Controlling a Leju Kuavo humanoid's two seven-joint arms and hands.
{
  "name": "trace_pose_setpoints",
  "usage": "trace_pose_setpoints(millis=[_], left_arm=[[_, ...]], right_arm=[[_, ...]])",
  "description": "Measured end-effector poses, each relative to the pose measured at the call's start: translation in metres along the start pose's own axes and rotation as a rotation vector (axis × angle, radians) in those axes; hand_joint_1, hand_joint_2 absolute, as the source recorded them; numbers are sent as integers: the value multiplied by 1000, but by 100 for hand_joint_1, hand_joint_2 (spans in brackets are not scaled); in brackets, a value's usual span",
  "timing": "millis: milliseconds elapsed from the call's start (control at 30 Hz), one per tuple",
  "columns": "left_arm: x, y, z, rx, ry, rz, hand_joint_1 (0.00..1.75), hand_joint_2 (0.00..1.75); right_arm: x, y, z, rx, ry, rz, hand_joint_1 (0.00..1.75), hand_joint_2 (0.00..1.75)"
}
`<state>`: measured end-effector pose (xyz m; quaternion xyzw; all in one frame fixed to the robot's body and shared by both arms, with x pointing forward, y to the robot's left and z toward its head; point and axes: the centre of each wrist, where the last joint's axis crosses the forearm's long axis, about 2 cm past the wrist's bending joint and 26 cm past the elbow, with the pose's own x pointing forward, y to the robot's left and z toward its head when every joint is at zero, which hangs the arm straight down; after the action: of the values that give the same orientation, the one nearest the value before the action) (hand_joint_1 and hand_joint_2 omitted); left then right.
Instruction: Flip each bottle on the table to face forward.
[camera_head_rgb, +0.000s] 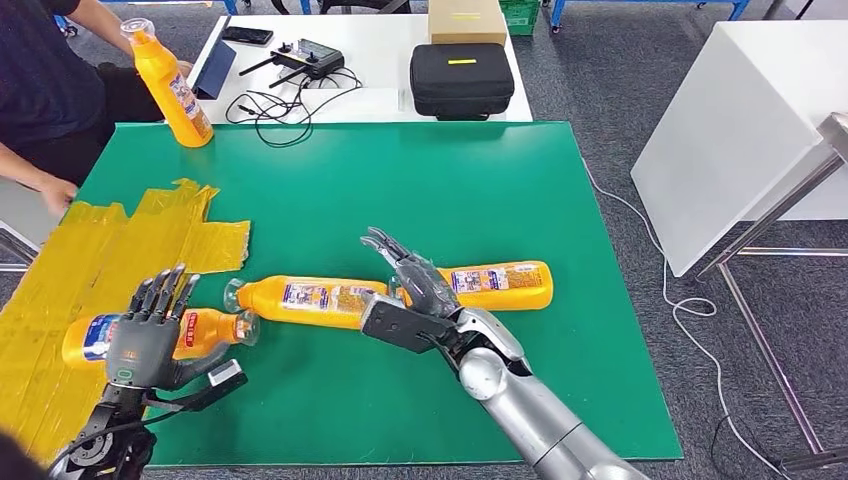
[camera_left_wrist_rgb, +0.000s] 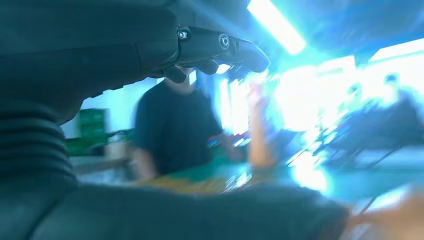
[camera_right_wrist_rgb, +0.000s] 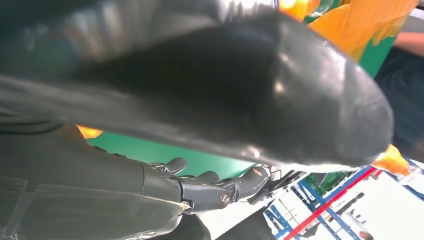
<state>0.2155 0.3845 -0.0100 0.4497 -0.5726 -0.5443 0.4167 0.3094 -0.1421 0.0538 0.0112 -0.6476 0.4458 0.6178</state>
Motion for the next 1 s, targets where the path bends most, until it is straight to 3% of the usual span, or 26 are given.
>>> trace_pose_setpoints(millis=[67, 267, 333, 400, 500, 733, 833, 1000], left_arm=[[-2, 8, -2, 106, 17, 64, 0, 0], [4, 32, -6, 550, 320, 475, 0, 0], [12, 40, -8, 652, 355, 636, 0, 0], [21, 47, -10, 694, 332, 796, 0, 0], [34, 60, -11, 705, 246, 1006, 0, 0], [43, 80, -15, 687, 73, 1212, 0, 0], [42, 82, -15, 654, 10, 1314, 0, 0], [43, 82, -14, 665, 18, 1326, 0, 0]], right_arm=[[-1, 2, 2, 2, 4, 5, 0, 0], [-10, -4, 7, -30, 25, 71, 0, 0], [-19, -11, 12, -58, 53, 119, 0, 87], [-33, -21, 22, -85, 100, 177, 0, 175], [-59, -40, 46, -120, 171, 248, 0, 175], [-103, -84, 98, -140, 276, 299, 0, 175], [-134, -120, 144, -113, 330, 319, 0, 175], [-165, -163, 218, -80, 423, 382, 0, 175]])
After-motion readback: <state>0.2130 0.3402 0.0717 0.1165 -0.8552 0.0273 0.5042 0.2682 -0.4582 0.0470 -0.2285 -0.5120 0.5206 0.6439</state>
